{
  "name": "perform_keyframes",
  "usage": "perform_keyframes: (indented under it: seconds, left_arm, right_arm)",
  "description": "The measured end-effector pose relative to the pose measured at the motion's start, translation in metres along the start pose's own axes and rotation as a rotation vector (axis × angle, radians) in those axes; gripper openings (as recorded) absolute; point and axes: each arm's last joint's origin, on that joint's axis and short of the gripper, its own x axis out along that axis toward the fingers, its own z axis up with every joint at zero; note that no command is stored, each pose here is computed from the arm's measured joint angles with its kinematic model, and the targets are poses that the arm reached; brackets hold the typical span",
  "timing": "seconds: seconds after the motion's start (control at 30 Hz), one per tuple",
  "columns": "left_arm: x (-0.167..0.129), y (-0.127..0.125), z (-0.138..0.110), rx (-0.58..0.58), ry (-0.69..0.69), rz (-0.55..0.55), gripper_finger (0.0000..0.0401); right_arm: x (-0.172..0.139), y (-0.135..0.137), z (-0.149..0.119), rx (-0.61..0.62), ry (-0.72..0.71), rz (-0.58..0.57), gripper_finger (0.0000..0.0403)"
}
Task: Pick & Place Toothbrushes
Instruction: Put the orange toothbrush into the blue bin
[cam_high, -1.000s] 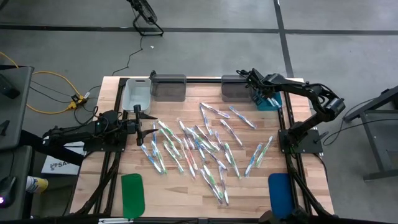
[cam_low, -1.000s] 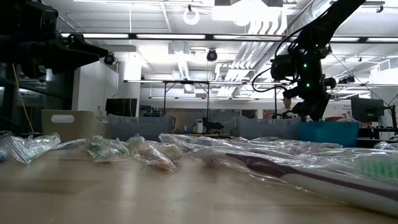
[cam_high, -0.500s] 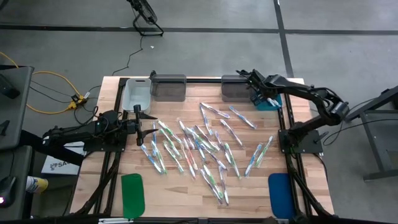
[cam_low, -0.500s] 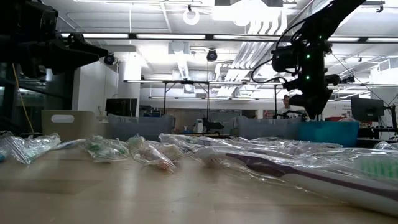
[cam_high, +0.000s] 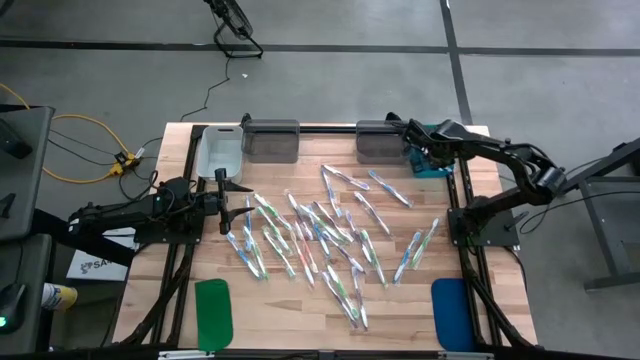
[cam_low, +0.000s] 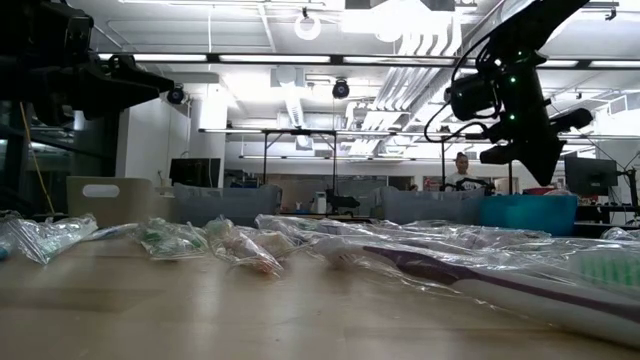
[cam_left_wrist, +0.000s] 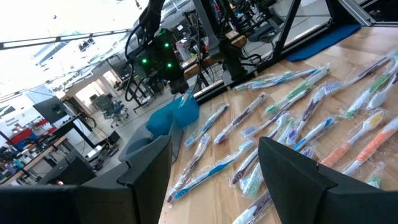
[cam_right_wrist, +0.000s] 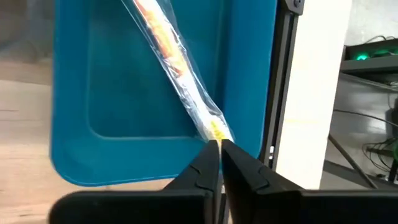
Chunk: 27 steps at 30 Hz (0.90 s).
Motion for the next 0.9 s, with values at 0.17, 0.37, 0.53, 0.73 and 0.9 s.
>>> perform_keyframes:
  seconds: [0.17,0.37,0.53,0.73,0.9]
  left_arm:
    - [0.0,0.0,0.0,0.0,0.0,0.0,0.0232]
    - [0.0,0.0,0.0,0.0,0.0,0.0,0.0232]
    - [0.0,0.0,0.0,0.0,0.0,0.0,0.0232]
    - [0.0,0.0,0.0,0.0,0.0,0.0,0.0232]
    - [0.0,0.0,0.0,0.0,0.0,0.0,0.0232]
  right_arm:
    - [0.004,0.0,-0.003,0.028,0.004,-0.018,0.0003]
    - [0.023,0.001,-0.016,0.022,0.025,-0.059,0.0003]
    - [0.024,0.0,-0.016,0.027,-0.012,-0.105,0.0003]
    - [0.023,0.0,-0.014,0.032,-0.036,-0.083,0.0003]
    - [0.016,-0.004,-0.015,0.058,-0.069,-0.038,0.0003]
